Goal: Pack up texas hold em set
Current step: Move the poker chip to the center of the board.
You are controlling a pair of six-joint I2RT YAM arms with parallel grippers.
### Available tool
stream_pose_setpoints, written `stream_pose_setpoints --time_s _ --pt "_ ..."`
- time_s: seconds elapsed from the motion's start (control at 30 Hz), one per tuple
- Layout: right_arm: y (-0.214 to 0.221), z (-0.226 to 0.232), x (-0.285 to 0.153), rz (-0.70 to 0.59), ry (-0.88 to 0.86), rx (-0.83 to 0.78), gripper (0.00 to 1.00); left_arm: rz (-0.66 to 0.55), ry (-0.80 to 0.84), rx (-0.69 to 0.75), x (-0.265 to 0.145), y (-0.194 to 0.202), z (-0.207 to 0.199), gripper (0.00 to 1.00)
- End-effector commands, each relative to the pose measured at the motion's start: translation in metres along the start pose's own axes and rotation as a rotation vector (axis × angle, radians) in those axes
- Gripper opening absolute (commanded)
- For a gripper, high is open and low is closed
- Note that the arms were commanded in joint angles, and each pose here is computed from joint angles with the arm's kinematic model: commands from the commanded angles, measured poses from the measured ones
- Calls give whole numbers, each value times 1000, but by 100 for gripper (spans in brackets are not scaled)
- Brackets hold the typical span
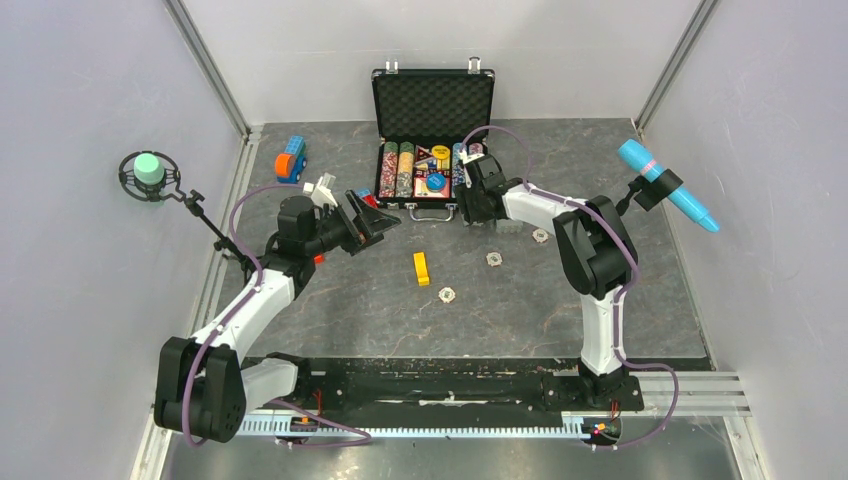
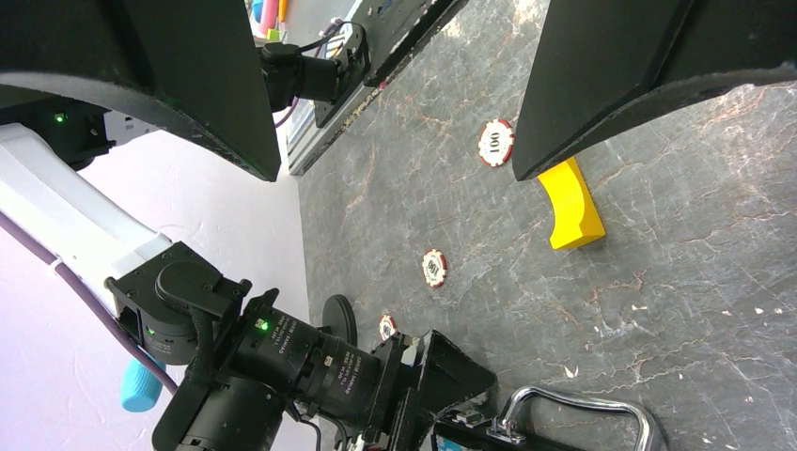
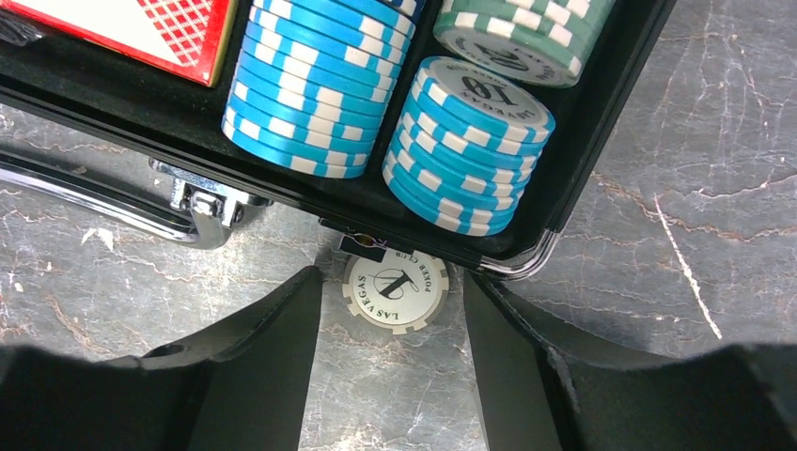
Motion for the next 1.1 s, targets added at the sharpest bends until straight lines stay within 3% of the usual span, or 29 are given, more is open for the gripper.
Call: stream_pose_setpoints --time_s 0.0,0.4,0.87,0.93,1.07 --pt "-3 -6 8 6 29 3 58 -5 43 59 -2 -7 -17 100" --pt "40 -1 4 117 -9 -23 44 -4 39 59 -1 -7 -16 100" --pt "93 53 -35 172 -93 -120 39 -2 41 60 -1 -6 -15 100" --pt "96 60 -41 165 -109 -127 39 -5 40 62 -1 -6 -15 100" --pt "100 61 -47 165 -104 -136 50 -3 40 59 -1 -6 -15 100"
Point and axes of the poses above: each gripper's point midway between its finger pads, its own x axis out along the fingers, its own z axis along the line the jaws close on, y = z × x, the point moved 1 cm from there along -x, back along the fingers, and after that the axes turned 4 degrees about -x, right-handed, at the moved point
